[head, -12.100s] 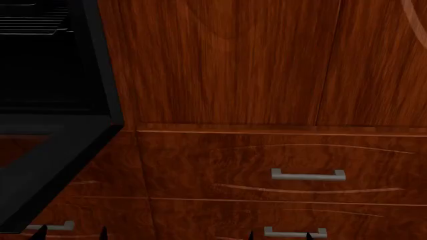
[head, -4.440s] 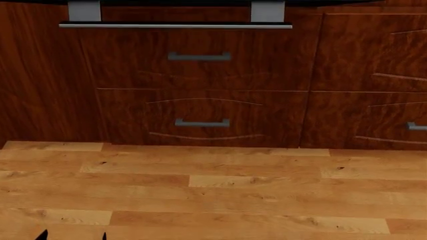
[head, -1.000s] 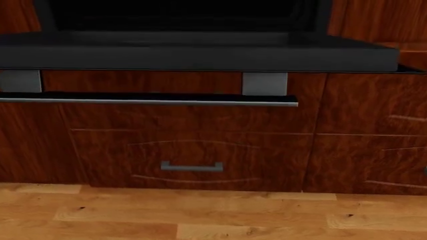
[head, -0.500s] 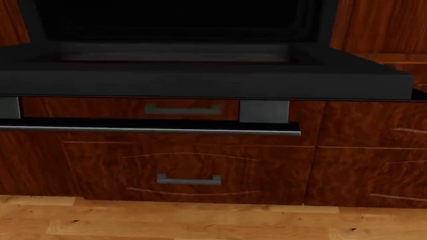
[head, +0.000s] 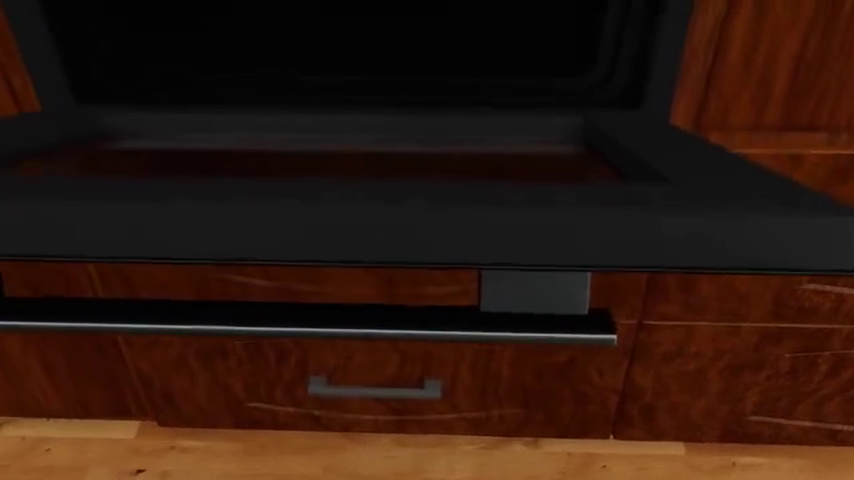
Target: Close the oven door
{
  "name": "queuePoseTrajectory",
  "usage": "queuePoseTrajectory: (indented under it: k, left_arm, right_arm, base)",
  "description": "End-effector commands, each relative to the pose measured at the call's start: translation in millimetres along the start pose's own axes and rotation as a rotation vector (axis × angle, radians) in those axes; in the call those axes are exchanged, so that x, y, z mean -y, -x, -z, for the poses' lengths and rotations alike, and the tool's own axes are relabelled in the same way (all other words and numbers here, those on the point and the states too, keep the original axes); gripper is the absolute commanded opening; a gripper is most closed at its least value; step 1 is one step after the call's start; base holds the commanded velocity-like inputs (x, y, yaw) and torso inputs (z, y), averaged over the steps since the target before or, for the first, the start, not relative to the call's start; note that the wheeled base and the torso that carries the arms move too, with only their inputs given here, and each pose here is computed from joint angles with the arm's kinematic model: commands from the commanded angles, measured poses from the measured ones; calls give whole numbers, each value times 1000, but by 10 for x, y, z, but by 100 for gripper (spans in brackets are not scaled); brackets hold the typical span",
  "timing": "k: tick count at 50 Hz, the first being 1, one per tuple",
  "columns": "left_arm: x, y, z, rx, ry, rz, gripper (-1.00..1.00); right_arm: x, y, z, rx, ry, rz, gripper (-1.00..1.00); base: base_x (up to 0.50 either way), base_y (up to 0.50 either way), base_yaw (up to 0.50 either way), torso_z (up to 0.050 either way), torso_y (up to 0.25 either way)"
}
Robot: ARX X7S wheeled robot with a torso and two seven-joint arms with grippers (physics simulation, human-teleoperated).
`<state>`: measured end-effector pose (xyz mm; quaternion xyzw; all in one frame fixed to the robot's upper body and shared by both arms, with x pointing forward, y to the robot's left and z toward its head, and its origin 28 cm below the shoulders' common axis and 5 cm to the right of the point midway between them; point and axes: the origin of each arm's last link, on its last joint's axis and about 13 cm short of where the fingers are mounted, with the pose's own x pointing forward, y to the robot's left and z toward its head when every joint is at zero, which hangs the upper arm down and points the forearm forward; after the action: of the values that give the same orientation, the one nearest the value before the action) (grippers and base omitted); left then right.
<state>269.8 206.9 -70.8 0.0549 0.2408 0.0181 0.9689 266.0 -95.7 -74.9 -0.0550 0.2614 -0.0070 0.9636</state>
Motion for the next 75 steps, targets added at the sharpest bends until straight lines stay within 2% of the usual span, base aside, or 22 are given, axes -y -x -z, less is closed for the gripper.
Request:
queuePoseTrajectory:
  k: [1,24,25,26,31,32,33,48,49,50,51,60,61,62,63,64,71,72,73,75]
  left_arm:
    - [-8,-5,4,1,2,-4,100]
    - [-3,2,7,7,2,-2,100]
    - [-35,28,-9,-28,-7,-11,100]
    - [-3,17,1,6,0,-2,100]
    - [3,-1,6,7,1,0,100]
    - [-25,19,-21,-19,-5,-7,100]
    - [-3,13,-4,6,1,0,100]
    - [2,7,12,8,-2,0,100]
    - [-42,40,9,-40,-13,-13,100]
    - [-6,32,-59,8,-3,0,100]
    - [-1,22,14,7,-3,-1,100]
    - [-2,-8,-27,7,-3,-1,100]
    - [-53,52,24,-57,-18,-19,100]
    - [-10,53,-122,8,-6,0,100]
    - [32,10,-92,49,6,11,100]
    - [6,11,8,8,-5,-1,100]
    - [6,3,18,5,-5,1,100]
    - [-36,28,9,-36,-14,-12,100]
    - [-15,45,-92,-2,-6,-1,100]
    - [5,15,19,4,-4,1,100]
  right_arm:
    - [1,1,3,3,3,2,100]
    - [-6,4,9,2,15,5,100]
    - [-6,4,8,2,16,5,100]
    - [-6,4,8,2,16,5,100]
    - [-6,3,4,4,18,3,100]
    - [-6,3,5,4,20,5,100]
    - [-7,4,8,3,19,4,100]
    - [-2,8,18,4,3,2,100]
    - [-3,7,15,5,-2,1,100]
    - [-2,7,14,5,-2,1,100]
    - [-2,8,16,5,-3,0,100]
    - [-1,9,20,1,-7,-2,100]
    - [-1,8,19,1,-7,-2,100]
    - [-1,7,15,2,-6,-2,100]
    - [-2,6,13,3,-6,-3,100]
    - [-2,6,13,3,-6,-3,100]
    - [-3,9,19,-1,-4,-2,100]
    - [-4,9,21,-1,-4,-3,100]
    - [-4,9,20,0,-3,-2,100]
    - [-2,9,21,0,-4,-1,100]
  base:
    - [195,8,0,0,0]
    - [190,23,0,0,0]
    - [188,43,0,0,0]
    - [188,43,0,0,0]
    - [191,51,0,0,0]
    - [188,62,0,0,0]
    - [191,70,0,0,0]
    - [191,79,0,0,1]
    - [188,47,0,0,0]
    - [188,23,0,0,0]
    - [191,0,0,0,0]
    - [191,0,0,0,0]
    - [188,0,0,0,0]
    - [191,0,0,0,0]
    - [188,0,0,0,0]
    - [188,0,0,0,0]
    - [190,0,0,0,0]
    - [191,0,0,0,0]
    - [188,0,0,0,0]
    - [188,0,0,0,0]
